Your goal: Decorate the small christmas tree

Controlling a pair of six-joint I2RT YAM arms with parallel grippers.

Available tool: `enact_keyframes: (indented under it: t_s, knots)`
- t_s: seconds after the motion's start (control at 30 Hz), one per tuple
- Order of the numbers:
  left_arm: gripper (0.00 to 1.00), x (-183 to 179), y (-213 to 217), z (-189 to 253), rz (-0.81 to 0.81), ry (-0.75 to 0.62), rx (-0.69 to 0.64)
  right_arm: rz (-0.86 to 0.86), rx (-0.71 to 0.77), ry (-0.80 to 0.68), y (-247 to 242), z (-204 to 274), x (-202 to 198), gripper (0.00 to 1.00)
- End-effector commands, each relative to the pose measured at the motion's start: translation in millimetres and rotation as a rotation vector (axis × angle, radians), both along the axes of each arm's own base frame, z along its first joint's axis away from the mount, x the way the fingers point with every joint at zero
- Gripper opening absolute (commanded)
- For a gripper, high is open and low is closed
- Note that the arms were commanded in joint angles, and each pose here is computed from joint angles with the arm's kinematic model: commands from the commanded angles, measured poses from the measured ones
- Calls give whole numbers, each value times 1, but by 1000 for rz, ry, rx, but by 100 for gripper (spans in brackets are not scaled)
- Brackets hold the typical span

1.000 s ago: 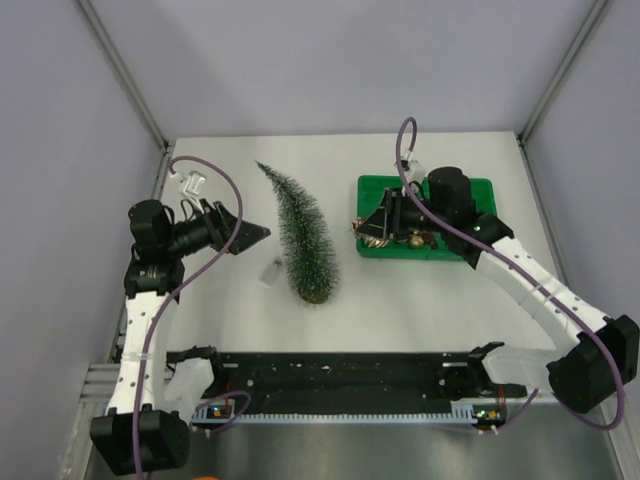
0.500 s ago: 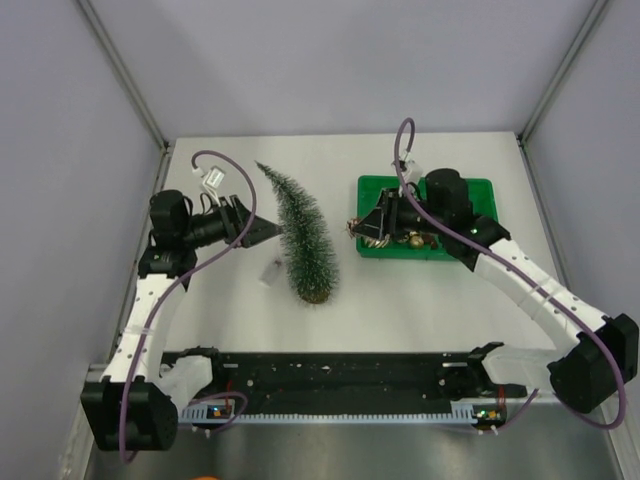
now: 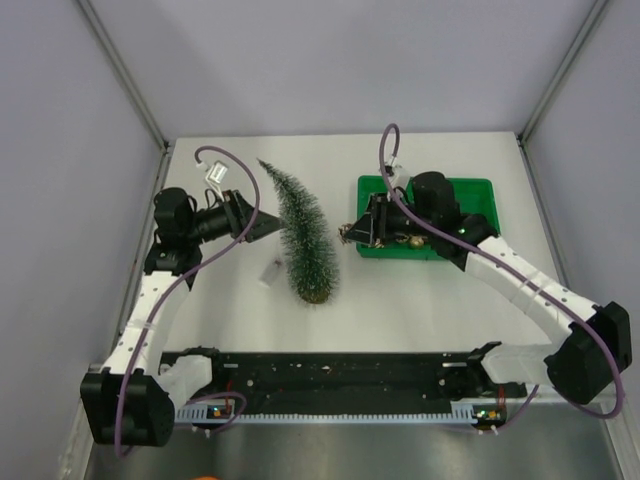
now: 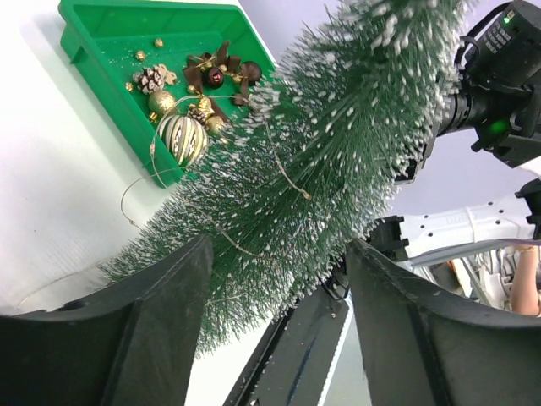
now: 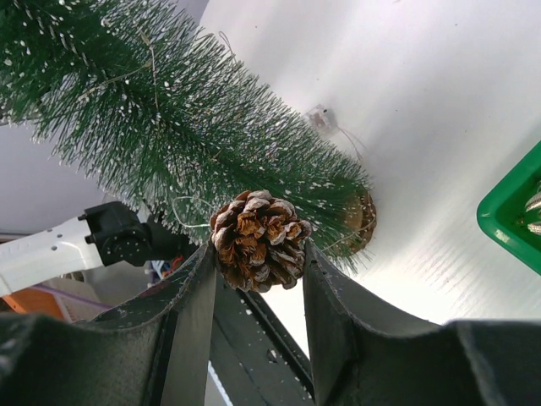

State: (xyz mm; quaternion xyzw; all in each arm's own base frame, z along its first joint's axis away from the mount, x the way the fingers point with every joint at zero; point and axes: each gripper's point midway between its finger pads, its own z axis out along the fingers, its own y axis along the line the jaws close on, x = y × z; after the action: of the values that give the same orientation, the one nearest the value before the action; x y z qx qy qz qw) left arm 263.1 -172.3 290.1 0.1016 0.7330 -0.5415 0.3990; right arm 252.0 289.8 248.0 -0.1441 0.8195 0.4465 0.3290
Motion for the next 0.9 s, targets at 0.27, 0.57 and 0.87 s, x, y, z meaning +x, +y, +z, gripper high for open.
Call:
enact_keyframes:
  t_s: [0.27,0.57,0.87]
  knots:
    - [45,-4,-7,6,-37,-74,-40,5,47,-64,16,23,10,33]
    - [24,-7,-7,-1,-32,-71,-34,15,62,-77,24,33,11,32]
    - [10,-8,-6,0,-26,-70,-33,23,70,-89,31,40,12,32]
